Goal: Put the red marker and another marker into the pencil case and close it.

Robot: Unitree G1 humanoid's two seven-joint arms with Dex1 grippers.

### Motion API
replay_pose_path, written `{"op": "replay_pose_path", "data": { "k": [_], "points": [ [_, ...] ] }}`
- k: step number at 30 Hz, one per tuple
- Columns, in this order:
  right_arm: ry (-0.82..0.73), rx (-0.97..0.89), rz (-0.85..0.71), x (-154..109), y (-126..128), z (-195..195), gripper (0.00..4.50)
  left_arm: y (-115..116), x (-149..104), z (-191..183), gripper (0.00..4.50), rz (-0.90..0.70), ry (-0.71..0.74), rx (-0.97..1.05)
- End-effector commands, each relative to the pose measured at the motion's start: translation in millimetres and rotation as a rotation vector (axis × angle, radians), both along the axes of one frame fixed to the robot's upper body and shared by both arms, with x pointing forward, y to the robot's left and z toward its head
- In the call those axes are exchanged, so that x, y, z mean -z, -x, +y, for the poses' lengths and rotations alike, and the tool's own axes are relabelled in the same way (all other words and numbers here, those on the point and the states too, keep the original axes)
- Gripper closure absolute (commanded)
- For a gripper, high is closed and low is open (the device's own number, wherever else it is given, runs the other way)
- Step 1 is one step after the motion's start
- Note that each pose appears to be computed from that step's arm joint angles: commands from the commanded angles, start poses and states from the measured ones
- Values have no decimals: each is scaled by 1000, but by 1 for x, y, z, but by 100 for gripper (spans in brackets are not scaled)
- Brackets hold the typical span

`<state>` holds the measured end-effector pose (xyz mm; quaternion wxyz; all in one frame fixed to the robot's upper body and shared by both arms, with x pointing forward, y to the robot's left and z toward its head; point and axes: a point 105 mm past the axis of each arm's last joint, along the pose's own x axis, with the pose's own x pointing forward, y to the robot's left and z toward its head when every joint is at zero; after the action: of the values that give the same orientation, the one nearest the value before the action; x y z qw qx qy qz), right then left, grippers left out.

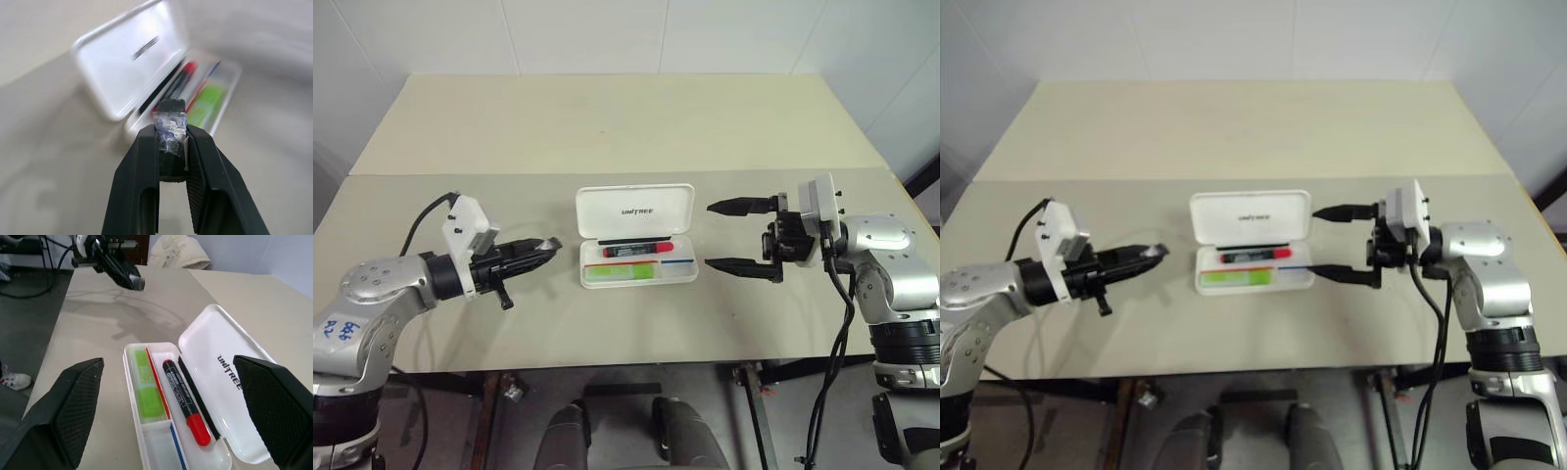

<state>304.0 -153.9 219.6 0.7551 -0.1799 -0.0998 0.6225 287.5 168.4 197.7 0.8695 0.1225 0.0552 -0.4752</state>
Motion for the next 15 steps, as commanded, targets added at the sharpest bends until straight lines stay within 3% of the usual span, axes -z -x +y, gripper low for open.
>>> {"op": "replay_pose_path", "data": {
  "k": [1, 6, 15],
  "points": [
    [16, 55, -55, -10, 7, -18, 0, -5, -12, -28, 399, -25, -5, 159],
    [36, 116, -51, -5, 12, -31, 0, -10, -9, -59, 399, -14, -52, 349],
    [29, 209, -53, 1, 24, -43, 0, -36, -3, -112, 399, -6, -68, 447]
  ]
}}
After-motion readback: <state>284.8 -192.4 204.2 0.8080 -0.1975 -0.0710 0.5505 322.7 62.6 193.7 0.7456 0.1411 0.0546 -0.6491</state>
